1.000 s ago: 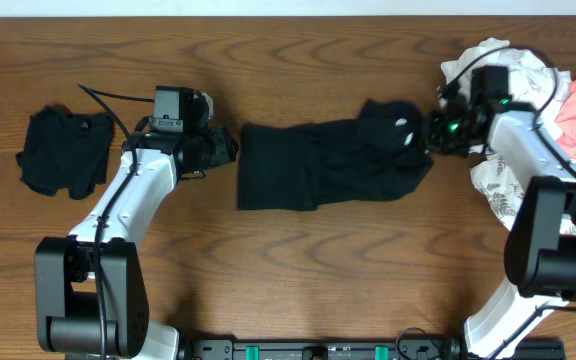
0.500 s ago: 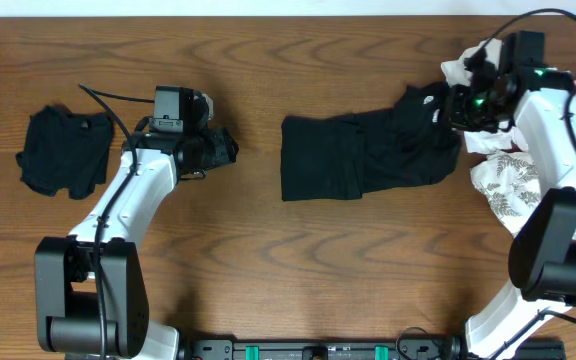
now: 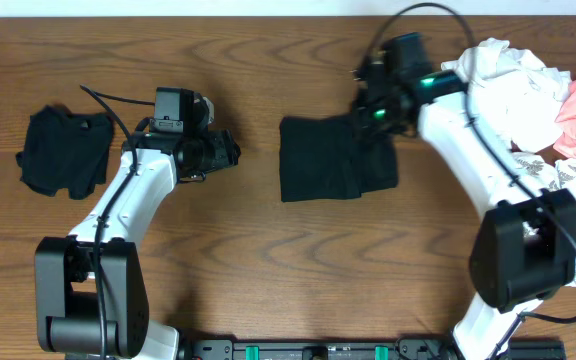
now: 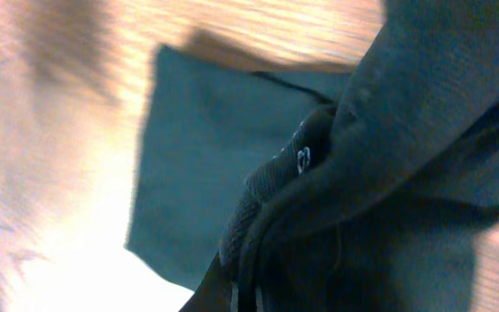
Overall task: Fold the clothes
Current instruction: 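Fold the right end leftward over the shirt with the right gripper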
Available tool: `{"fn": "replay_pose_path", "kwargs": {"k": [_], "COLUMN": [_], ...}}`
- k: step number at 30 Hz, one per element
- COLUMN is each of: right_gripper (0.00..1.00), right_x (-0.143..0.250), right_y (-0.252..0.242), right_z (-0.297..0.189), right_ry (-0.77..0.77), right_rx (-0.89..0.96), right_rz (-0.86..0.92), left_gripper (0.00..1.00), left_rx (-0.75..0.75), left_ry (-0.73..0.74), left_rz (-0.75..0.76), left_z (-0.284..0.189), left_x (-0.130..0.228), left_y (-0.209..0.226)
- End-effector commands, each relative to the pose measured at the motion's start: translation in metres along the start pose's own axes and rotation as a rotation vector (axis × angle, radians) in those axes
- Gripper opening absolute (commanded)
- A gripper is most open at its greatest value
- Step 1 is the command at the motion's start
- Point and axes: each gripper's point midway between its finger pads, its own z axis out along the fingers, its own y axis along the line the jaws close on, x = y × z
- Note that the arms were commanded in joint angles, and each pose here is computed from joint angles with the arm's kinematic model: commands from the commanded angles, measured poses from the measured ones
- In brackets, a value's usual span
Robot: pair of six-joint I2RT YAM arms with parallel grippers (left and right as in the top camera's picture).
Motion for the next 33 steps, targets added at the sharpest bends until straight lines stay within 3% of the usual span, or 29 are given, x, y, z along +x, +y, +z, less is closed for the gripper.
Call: {"fn": "replay_pose_path", "kwargs": {"k": [1, 10, 17, 33], "right_gripper": [0.01, 0.01, 0.01, 0.01], "right_x": [-0.007, -0.004, 0.005, -0.044], "right_y": [0.04, 0.095, 0.103, 0.131], "right_z": [-0.004, 0.027, 0.05, -0.022], "right_ry": [-0.05, -0.077, -0.038, -0.136], "right_rx": [0.001, -0.049, -0.06, -0.081], "right_rz": [-0.004, -0.062, -0.06, -0.196], "left_gripper": [0.59, 0.59, 0.59, 0.59], "left_rx": [-0.004, -0.006, -0.01, -0.102], "left_ry": [-0.007, -0.002, 0.008, -0.003], "left_rz": [0.014, 0.013, 0.055, 0.0], "left_z": [-0.002, -0.002, -0.002, -0.008], "left_x": [-0.003, -0.002, 0.0, -0.004], "left_y": [0.0, 0.0, 0.001, 0.032]}}
